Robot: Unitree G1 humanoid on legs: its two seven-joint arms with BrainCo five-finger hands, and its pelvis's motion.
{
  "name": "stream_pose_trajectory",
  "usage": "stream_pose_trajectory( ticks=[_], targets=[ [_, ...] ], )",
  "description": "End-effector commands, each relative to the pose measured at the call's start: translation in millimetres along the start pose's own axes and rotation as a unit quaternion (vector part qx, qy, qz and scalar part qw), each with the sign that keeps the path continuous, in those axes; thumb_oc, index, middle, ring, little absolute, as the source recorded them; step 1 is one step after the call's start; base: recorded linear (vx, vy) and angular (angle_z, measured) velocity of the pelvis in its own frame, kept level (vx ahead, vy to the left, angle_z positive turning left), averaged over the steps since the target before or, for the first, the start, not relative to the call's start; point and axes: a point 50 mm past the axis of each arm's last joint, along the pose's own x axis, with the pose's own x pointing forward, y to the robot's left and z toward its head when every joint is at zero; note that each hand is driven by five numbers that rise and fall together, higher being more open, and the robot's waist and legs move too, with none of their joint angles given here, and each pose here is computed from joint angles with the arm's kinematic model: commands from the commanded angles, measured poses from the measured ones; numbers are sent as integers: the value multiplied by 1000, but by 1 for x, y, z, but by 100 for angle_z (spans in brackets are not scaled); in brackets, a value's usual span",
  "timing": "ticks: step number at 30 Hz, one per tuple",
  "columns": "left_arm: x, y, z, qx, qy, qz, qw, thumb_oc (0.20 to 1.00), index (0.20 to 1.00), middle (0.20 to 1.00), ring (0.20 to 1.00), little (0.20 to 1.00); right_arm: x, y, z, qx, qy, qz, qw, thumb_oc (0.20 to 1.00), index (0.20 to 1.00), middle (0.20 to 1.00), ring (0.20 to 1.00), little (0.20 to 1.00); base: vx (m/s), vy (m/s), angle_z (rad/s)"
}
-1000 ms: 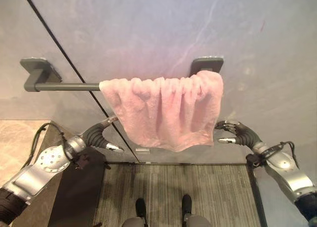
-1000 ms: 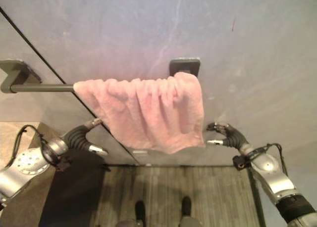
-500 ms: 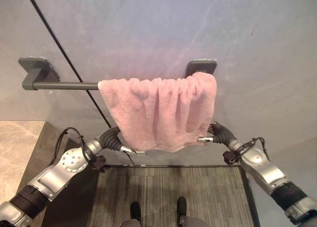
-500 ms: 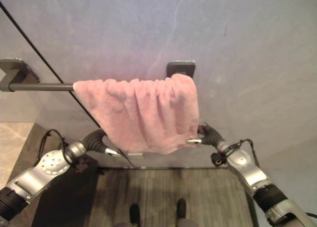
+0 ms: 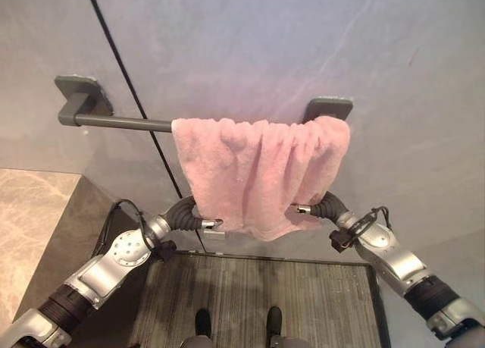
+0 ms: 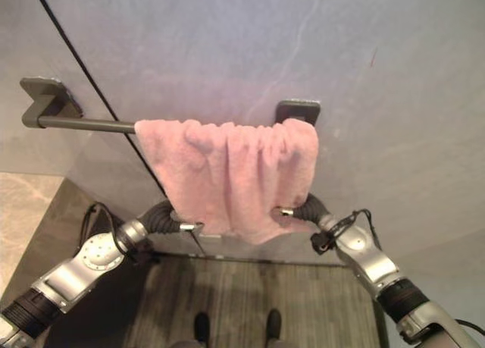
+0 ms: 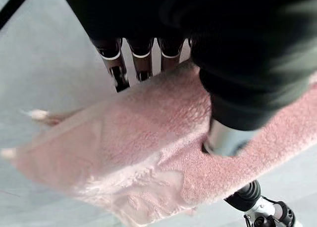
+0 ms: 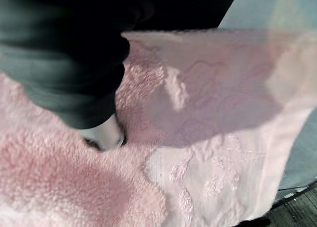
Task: Put brush and paste in cup on sink, flatten towel.
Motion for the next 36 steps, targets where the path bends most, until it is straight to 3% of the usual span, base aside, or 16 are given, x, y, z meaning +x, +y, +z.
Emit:
stream_pose_trajectory(
  ticks=[1,6,13,21,25,34,35,36],
  targets=[
    [0,6,4,1,-16,25,1000,200,200,200,200,200,11,-13,40,-6,-93,-37,995,200,200,200,200,200,0,0,0],
    [-5,10,3,0,-15,52,999,200,200,200,200,200,4,-7,46,10,-126,-48,991,200,200,200,200,200,-6,1,-1],
    [-36,42,55,-36,-143,183,972,200,200,200,200,200,-28,15,99,44,-286,-14,957,200,200,200,200,200,-17,2,-9],
    [-79,62,46,-11,-106,296,949,200,200,200,200,200,-26,40,120,53,-328,43,942,200,200,200,200,200,0,0,1],
    [-78,51,13,-51,-34,293,954,200,200,200,200,200,-8,47,100,39,-273,35,961,200,200,200,200,200,-13,0,13],
    [-58,33,-4,-42,5,235,971,200,200,200,200,200,-5,47,90,32,-258,-7,966,200,200,200,200,200,-3,0,4],
    [-56,29,-7,-44,11,227,973,379,379,379,379,379,-5,46,85,41,-251,-12,967,200,200,200,200,200,0,0,0],
    [-54,26,-7,-43,12,221,974,868,868,868,868,868,-6,46,78,54,-239,-18,969,200,200,200,200,200,0,0,0]
  ],
)
